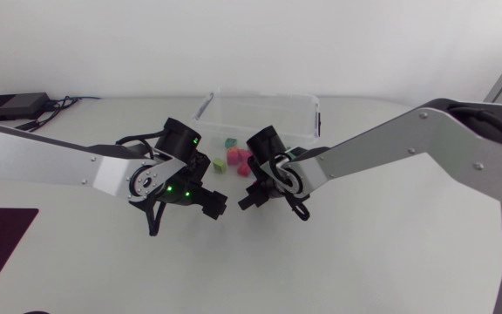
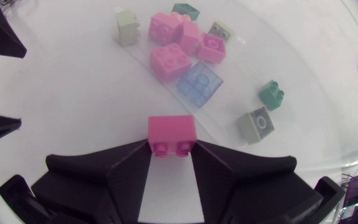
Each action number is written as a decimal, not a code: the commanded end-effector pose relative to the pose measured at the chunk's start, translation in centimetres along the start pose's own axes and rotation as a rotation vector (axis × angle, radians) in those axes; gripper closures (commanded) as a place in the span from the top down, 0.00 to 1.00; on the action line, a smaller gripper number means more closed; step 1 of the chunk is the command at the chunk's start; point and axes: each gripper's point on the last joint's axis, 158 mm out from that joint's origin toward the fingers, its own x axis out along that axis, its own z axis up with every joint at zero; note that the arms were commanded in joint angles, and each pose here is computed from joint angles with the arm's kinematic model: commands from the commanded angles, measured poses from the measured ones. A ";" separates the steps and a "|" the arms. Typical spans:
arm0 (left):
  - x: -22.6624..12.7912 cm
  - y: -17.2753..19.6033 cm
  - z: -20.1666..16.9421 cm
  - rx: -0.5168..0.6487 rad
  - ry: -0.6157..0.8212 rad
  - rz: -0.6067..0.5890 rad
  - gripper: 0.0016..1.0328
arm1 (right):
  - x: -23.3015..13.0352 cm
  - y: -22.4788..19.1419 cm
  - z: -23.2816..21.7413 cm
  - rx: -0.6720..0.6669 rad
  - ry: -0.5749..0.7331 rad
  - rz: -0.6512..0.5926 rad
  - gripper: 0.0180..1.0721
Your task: Pick up the duplo bricks and place them in the container
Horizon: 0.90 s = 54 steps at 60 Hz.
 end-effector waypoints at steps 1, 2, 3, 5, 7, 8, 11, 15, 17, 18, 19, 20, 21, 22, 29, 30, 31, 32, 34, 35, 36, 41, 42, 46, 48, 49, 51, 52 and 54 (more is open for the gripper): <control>0.4 -0.3 -1.5 0.009 0.028 -0.007 0.93 | 0.0 0.2 -3.6 -0.033 0.073 0.002 0.38; 0.4 -0.3 -1.5 0.009 0.028 -0.007 0.93 | 0.0 0.1 -3.8 -0.031 0.074 0.001 0.38; 0.3 -0.3 -1.4 0.007 0.027 -0.006 0.93 | -0.1 0.0 -3.8 -0.030 0.070 0.000 0.38; 0.2 -0.3 -1.5 0.007 0.026 -0.006 0.93 | -0.3 -0.2 -4.0 -0.032 0.065 -0.003 0.38; 0.2 -0.3 -1.5 0.009 0.025 -0.007 0.93 | -0.6 -0.4 -4.0 -0.033 0.059 -0.004 0.38; 0.2 -0.3 -1.5 0.007 0.026 -0.006 0.93 | -0.7 -0.5 -4.1 -0.033 0.059 -0.005 0.38; 0.1 -0.3 -1.6 0.007 0.026 -0.006 0.93 | -1.3 -0.8 -4.0 -0.033 0.045 -0.007 0.38; 0.0 -0.2 -1.6 0.006 0.026 -0.005 0.93 | -2.6 -1.4 -3.6 -0.021 0.014 -0.014 0.38; 0.0 -0.1 -1.6 0.005 0.021 -0.004 0.93 | -3.3 -1.7 -3.3 -0.015 -0.012 -0.017 0.38; -0.1 -0.1 -1.5 0.003 0.018 -0.003 0.93 | -3.6 -1.8 -3.2 -0.013 -0.022 -0.019 0.38; -0.1 -0.1 -1.5 0.005 0.017 -0.003 0.93 | -4.1 -2.0 -3.1 -0.010 -0.034 -0.021 0.38; -0.1 -0.1 -1.4 0.004 0.014 -0.003 0.93 | -4.3 -2.0 -2.9 -0.008 -0.043 -0.022 0.38; -0.2 0.0 -1.4 0.005 0.011 -0.002 0.93 | -4.6 -2.1 -2.9 -0.006 -0.055 -0.023 0.38; -0.2 0.0 -1.3 0.004 0.009 -0.002 0.93 | -4.9 -2.2 -2.8 -0.004 -0.066 -0.025 0.38; -0.2 0.2 -1.2 0.003 0.000 0.001 0.93 | -6.6 -2.8 -2.5 -0.011 -0.170 -0.025 0.38; -0.2 0.2 -1.1 0.003 -0.003 0.001 0.93 | -6.7 -2.8 -2.5 -0.022 -0.187 -0.027 0.38; -0.1 0.3 -1.1 0.003 -0.001 0.001 0.93 | -6.9 -2.7 -2.5 -0.030 -0.204 -0.024 0.38; -0.1 0.3 -1.2 0.003 0.000 0.001 0.93 | -6.9 -2.5 -2.5 -0.032 -0.216 -0.013 0.38; 0.0 0.3 -1.1 0.003 -0.001 0.001 0.93 | -7.2 -2.2 -2.6 -0.031 -0.246 0.024 0.38; 0.0 0.3 -1.1 0.003 -0.003 0.001 0.93 | -7.4 -1.9 -2.6 -0.032 -0.266 0.044 0.38; 0.0 0.2 -1.1 0.005 -0.005 0.001 0.93 | -7.5 -1.7 -2.4 -0.039 -0.286 0.063 0.38; 0.0 -0.2 -0.9 0.009 -0.010 -0.004 0.93 | -8.0 -0.8 -2.1 -0.058 -0.344 0.112 0.39; 0.0 -0.2 -0.9 0.010 -0.010 -0.005 0.93 | -7.9 -0.7 -2.2 -0.059 -0.344 0.115 0.39; 0.0 -0.4 -0.9 0.013 -0.010 -0.007 0.93 | -7.8 0.0 -2.0 -0.070 -0.353 0.135 0.39; 0.0 -0.4 -0.9 0.013 -0.012 -0.007 0.93 | -8.1 0.1 -1.4 -0.073 -0.376 0.131 0.39; 0.0 -0.4 -0.9 0.013 -0.012 -0.007 0.93 | -8.2 0.1 -1.1 -0.074 -0.384 0.129 0.39; -0.1 -0.4 -0.9 0.011 -0.011 -0.007 0.93 | -8.7 -0.2 -0.5 -0.071 -0.403 0.120 0.39; -0.1 -0.3 -0.9 0.010 -0.011 -0.006 0.93 | -9.0 -0.5 0.0 -0.068 -0.417 0.111 0.39; -0.1 -0.1 -1.0 0.008 -0.011 -0.003 0.93 | -10.0 -0.9 1.1 -0.062 -0.449 0.102 0.39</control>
